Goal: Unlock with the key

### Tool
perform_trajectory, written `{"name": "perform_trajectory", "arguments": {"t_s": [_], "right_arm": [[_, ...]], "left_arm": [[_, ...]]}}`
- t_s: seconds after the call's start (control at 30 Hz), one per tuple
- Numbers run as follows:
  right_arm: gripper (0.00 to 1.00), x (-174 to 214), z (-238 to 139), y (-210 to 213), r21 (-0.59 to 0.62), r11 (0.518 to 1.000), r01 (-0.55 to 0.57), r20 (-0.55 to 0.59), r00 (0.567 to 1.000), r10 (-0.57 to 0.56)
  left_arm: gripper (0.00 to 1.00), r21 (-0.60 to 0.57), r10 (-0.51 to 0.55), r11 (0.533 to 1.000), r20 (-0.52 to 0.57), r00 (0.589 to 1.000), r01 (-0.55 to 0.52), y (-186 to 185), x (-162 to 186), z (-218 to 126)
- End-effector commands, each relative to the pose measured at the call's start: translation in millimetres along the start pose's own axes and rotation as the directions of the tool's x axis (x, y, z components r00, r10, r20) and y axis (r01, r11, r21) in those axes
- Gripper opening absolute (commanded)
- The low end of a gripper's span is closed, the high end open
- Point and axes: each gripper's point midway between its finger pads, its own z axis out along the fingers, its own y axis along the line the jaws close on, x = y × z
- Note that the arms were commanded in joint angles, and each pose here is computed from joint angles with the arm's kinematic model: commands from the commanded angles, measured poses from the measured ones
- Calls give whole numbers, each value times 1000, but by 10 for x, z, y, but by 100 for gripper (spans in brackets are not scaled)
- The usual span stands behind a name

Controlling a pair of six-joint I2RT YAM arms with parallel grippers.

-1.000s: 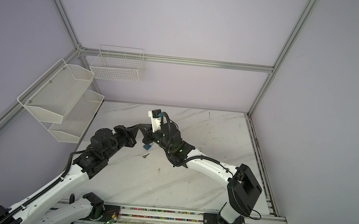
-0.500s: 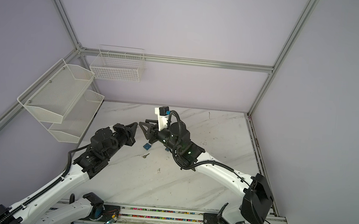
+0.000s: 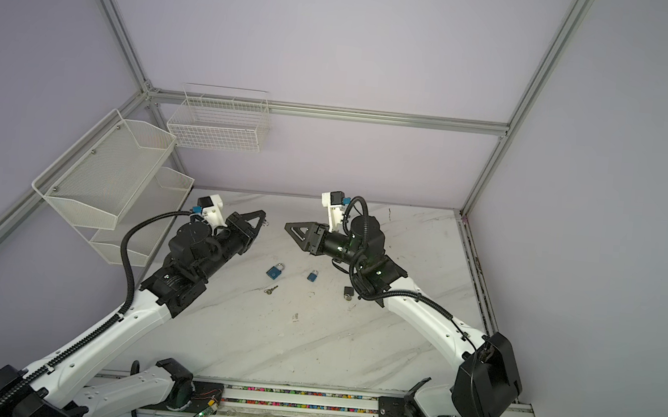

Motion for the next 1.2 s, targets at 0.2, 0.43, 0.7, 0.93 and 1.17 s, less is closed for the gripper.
{"name": "perform_trajectory", "arguments": {"t_s": [0.2,0.43,0.7,0.93,1.17], "right_arm": [[45,-122,153,238,-180,984,-11,0,1000,12],[41,-259,124,395,-276,961,30,66,998,-13],[35,-415,75,668,-365,928,73,111,993,-34],[32,-505,53,844,-408,909,85,116,992,-41],[28,-527,62,926,-436,897,71,108,994,-26]], "left_arm": [[0,254,421,865,104,901,-434,-831,-175,-100],[0,365,396,826,167,903,-429,-1024,-176,-180],[0,417,386,806,171,907,-421,-1110,-149,-195],[0,443,385,791,174,906,-421,-1161,-121,-222],[0,457,381,787,169,909,-415,-1173,-85,-212]]}}
